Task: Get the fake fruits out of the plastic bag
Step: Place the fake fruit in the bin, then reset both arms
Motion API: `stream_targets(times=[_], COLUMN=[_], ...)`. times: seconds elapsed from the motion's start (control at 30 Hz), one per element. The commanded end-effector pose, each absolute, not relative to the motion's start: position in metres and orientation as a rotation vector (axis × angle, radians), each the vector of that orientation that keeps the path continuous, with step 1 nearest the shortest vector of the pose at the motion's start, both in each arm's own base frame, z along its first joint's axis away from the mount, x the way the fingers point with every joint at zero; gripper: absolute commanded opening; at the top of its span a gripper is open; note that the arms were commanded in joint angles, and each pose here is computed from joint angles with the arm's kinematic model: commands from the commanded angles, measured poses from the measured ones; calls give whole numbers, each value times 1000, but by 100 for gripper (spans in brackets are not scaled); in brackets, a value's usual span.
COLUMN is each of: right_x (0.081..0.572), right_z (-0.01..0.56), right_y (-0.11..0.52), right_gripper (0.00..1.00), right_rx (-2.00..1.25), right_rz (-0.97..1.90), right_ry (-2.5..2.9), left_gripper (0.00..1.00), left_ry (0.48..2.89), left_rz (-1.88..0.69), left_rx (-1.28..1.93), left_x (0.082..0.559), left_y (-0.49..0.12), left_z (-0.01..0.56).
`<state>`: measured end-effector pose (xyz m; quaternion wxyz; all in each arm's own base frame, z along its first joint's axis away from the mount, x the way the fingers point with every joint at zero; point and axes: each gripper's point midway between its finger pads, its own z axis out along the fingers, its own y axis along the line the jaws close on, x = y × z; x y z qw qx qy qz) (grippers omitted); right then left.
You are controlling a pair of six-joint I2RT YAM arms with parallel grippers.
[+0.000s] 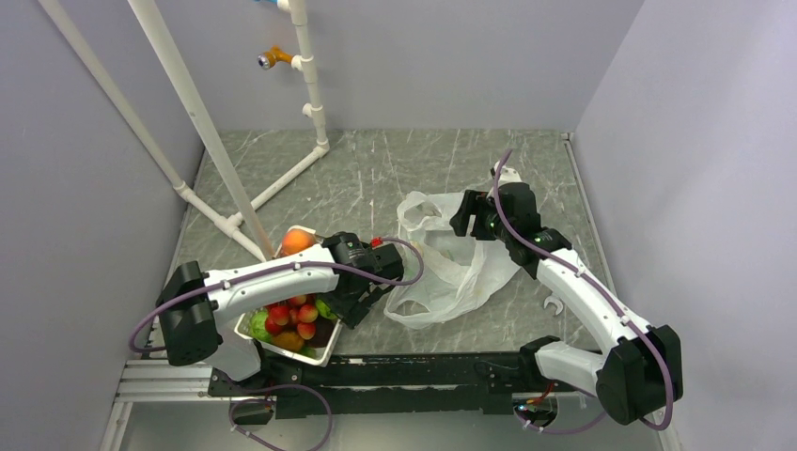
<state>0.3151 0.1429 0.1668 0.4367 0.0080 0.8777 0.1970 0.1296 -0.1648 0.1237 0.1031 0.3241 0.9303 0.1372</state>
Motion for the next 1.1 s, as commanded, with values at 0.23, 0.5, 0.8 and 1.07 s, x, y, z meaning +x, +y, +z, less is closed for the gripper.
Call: stream_targets(times=[0.23,0.5,0.8,1.07], right_x=[313,310,304,283], right_z=[173,180,216,272], right_y=[141,137,114,95], right_gripper=[76,81,92,99], right_rx=[-3,0,42,75], right_rz=[484,467,359,324], right_ry=[2156,2145,2094,1995], left_gripper=[97,96,97,99], left_ry=[2725,2658,2350,1860], left_rz=[186,-77,-513,-864], left_rx=[935,894,776,565], left_x=[124,118,119,111], left_y=[-186,-202,-221,-189], left_z=[153,189,270,383])
